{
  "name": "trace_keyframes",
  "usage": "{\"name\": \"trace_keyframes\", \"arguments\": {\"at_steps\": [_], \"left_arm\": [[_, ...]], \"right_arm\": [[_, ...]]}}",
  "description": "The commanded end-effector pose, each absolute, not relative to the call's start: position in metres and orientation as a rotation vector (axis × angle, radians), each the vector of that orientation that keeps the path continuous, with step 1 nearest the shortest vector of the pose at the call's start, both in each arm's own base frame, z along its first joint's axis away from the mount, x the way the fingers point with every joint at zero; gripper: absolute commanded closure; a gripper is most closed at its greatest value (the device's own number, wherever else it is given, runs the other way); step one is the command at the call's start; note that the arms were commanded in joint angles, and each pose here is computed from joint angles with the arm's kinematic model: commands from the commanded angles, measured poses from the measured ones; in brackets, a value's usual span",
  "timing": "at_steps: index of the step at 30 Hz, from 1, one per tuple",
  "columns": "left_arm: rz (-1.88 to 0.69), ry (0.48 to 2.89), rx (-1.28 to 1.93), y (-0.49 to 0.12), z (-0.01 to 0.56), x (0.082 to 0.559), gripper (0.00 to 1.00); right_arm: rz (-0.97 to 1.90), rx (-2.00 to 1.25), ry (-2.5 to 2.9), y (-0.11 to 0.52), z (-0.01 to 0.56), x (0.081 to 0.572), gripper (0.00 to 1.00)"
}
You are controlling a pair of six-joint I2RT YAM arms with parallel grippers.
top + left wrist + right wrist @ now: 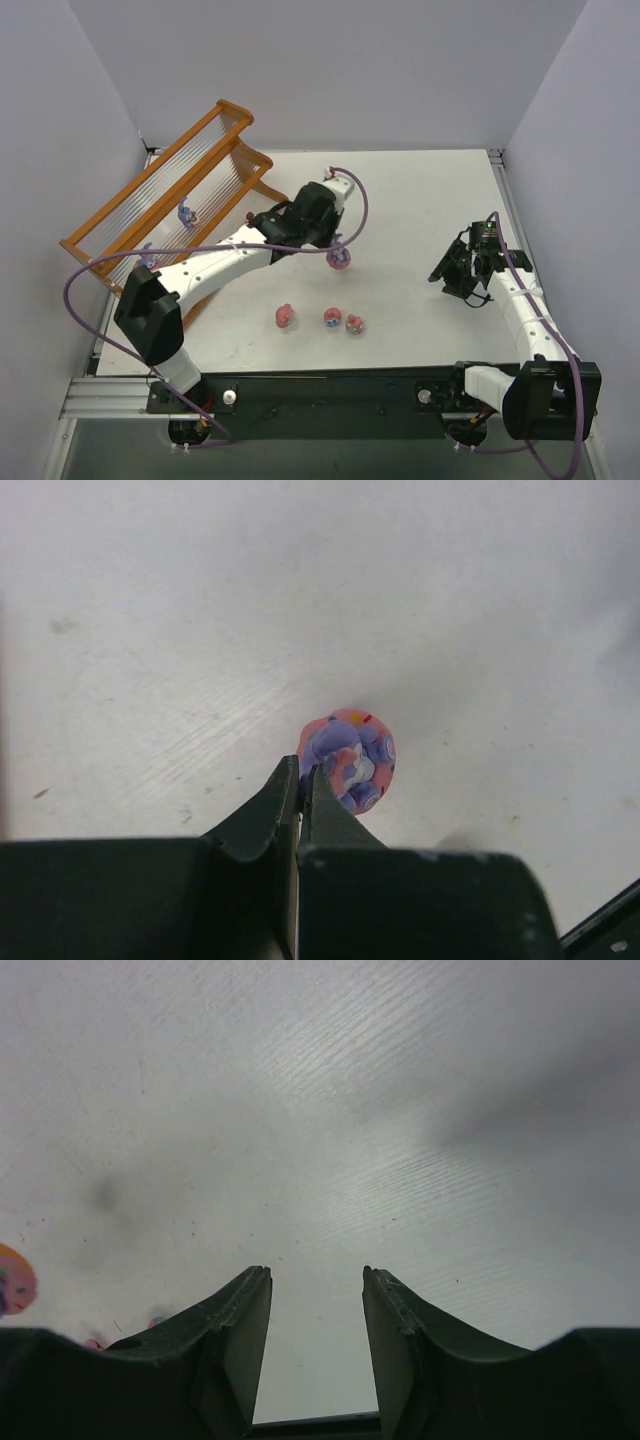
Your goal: Place and organize the plastic toys onto the shelf
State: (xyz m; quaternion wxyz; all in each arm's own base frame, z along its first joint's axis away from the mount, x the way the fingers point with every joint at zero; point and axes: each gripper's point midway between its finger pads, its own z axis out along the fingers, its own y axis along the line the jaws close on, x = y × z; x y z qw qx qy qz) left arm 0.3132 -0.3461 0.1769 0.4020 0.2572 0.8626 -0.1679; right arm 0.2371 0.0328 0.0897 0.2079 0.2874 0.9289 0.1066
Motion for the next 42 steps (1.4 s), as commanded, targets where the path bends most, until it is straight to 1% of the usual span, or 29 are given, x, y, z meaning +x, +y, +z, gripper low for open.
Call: {"name": "trace_keyframes", "arguments": {"at_steps": [1, 6, 11, 21, 25, 36, 42], "left_arm": [[-0.392, 2.071, 0.485, -0.297, 0.259, 0.354, 1.00], [-0.329, 2.074, 0.352, -0.237, 0.287, 0.379, 1.00], [-0.257, 2.028, 0.234, -0.177, 0.322, 0.407, 1.00], [-0.221, 2.004, 0.074, -0.099, 0.331, 0.442, 1.00], [-0.252, 1.997, 0.050, -0.091, 0.330, 0.450, 1.00], [-0.237, 1.995, -0.016, -0.076, 0.319, 0.460, 1.00], [-0.238, 2.003, -0.049, -0.074, 0.309, 0.462, 1.00]], "right_arm": [[0.309, 0.807, 2.566, 0.032, 0.100, 0.239, 0.58], [0.310, 0.808, 2.563, 0.032, 0.103, 0.243, 0.58], [0.313, 0.807, 2.561, 0.032, 0.104, 0.246, 0.58], [0.317, 0.823, 2.557, 0.032, 0.103, 0.248, 0.58], [0.318, 0.826, 2.554, 0.032, 0.104, 0.250, 0.58], [0.326, 0.843, 2.555, 0.034, 0.101, 0.251, 0.58], [0.397, 0.784, 2.538, 0.045, 0.108, 0.259, 0.58]]}}
